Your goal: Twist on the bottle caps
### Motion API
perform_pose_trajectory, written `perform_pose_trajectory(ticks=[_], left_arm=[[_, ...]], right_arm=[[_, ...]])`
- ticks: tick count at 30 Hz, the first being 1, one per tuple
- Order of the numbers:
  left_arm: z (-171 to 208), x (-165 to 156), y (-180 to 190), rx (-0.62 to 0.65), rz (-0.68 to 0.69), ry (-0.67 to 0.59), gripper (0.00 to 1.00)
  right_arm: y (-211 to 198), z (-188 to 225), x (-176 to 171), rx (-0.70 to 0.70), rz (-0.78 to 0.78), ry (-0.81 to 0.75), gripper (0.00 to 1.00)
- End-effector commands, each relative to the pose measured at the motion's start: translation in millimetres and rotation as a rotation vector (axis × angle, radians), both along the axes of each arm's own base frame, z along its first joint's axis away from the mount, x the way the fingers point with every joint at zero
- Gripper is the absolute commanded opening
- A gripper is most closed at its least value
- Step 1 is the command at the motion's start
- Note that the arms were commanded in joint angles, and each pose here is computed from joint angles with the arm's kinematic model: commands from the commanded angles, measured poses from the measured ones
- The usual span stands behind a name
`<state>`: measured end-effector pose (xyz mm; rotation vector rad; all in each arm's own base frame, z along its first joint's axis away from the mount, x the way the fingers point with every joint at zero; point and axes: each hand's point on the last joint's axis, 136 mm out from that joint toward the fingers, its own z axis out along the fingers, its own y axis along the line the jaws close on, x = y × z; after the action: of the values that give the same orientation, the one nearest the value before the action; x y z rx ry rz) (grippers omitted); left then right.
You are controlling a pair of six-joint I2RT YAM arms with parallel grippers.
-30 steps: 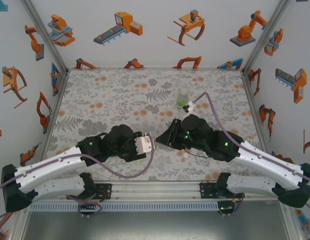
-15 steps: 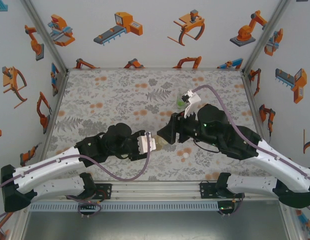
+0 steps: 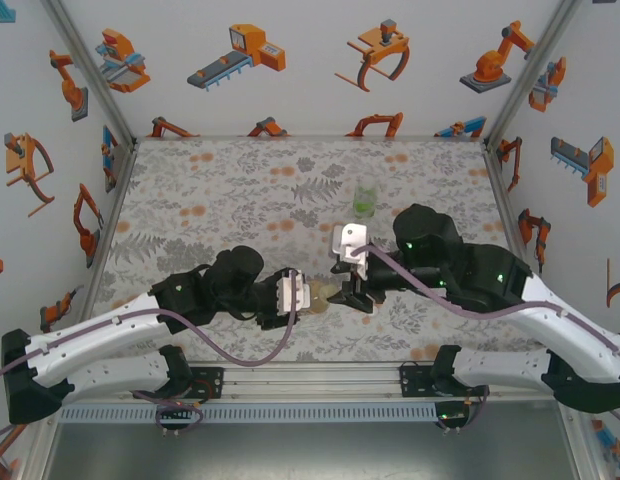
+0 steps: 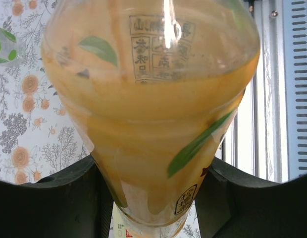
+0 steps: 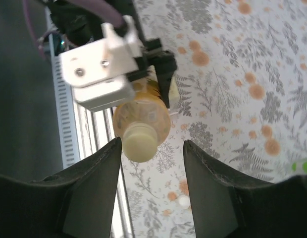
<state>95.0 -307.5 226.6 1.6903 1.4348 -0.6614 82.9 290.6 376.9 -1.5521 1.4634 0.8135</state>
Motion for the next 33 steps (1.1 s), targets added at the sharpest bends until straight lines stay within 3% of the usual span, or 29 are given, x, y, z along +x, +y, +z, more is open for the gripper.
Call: perform_pose_trajectory(ticks=[1, 24, 33], left_arm=[[14.5, -7.7, -3.6, -0.025, -0.046, 0.008, 0.0], [17.8, -8.1, 0.7, -0.052, -0.026, 0.011, 0.0], [13.8, -4.5, 0.0, -0.04, -0.009, 0.009, 0.0]], right_arm=[[2.2, -2.7, -20.6, -0.024, 0.174, -0.067, 0.51], [4.6, -17.5, -17.0, -0.036, 0.169, -0.083, 0.39], [9.0, -18.6, -7.1, -0.009, 0.08, -0.025, 0.15]])
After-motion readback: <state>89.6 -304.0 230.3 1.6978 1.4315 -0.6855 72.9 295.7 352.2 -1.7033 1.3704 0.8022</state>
